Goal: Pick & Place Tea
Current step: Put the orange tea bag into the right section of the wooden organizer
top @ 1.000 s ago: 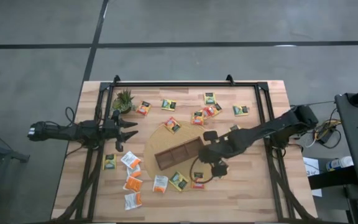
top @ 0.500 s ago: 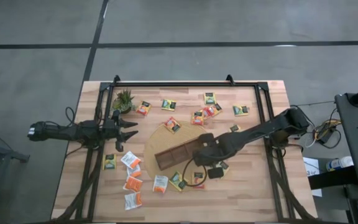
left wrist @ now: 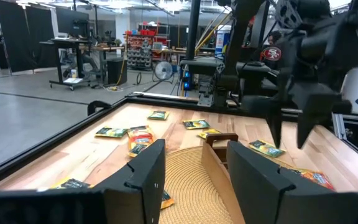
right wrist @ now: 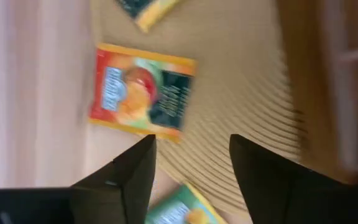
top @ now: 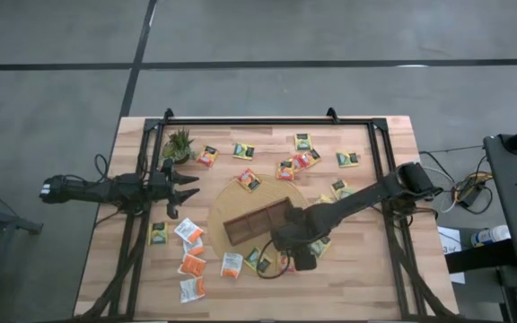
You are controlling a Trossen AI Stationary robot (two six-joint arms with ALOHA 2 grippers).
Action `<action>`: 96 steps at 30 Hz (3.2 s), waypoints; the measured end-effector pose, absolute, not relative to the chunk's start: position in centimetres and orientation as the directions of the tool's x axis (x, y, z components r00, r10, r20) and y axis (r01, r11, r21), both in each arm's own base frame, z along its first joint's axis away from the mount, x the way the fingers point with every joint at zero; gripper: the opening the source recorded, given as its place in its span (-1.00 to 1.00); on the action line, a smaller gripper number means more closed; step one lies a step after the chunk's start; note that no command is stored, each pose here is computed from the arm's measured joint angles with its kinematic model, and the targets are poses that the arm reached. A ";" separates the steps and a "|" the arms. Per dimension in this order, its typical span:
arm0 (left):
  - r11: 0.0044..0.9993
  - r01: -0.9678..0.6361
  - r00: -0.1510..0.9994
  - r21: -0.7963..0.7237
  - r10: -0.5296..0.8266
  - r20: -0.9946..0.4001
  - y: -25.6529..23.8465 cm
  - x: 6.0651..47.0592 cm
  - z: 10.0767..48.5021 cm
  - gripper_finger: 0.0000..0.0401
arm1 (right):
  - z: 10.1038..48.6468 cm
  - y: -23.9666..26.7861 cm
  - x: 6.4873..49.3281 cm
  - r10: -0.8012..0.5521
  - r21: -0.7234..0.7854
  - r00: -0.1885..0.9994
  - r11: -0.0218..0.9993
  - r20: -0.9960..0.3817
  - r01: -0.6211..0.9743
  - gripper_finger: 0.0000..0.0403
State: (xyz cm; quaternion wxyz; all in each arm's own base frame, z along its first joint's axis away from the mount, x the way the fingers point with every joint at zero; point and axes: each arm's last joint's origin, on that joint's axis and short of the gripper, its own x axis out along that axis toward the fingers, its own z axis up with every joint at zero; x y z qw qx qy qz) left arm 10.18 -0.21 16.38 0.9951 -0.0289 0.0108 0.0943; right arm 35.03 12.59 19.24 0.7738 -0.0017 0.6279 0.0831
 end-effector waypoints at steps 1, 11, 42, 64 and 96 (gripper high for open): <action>0.981 -0.188 0.982 -0.055 0.187 -0.027 -0.2 10.2 16.4 -0.18 | 18.9 12.8 35.1 0.138 0.114 0.187 0.985 -0.973 -0.131 0.05; 0.980 -0.189 0.982 -0.055 0.187 -0.028 -0.2 10.2 16.4 -0.18 | 15.0 13.4 36.1 0.159 0.145 0.111 0.981 -0.981 -0.128 0.07; 0.980 -0.189 0.982 -0.055 0.187 -0.028 -0.2 10.2 16.4 -0.18 | 15.5 13.4 36.2 0.118 0.097 0.160 0.987 -0.980 -0.131 -0.95; 0.981 -0.188 0.982 -0.055 0.187 -0.029 -0.2 10.2 16.4 -0.18 | 20.7 11.1 34.7 -0.547 -0.618 0.407 0.784 -0.732 -0.057 -0.96; 0.981 -0.189 0.982 -0.054 0.187 -0.032 -0.2 10.2 16.3 -0.18 | 15.4 11.3 35.2 -0.750 -0.812 0.311 0.541 -0.584 -0.220 -0.96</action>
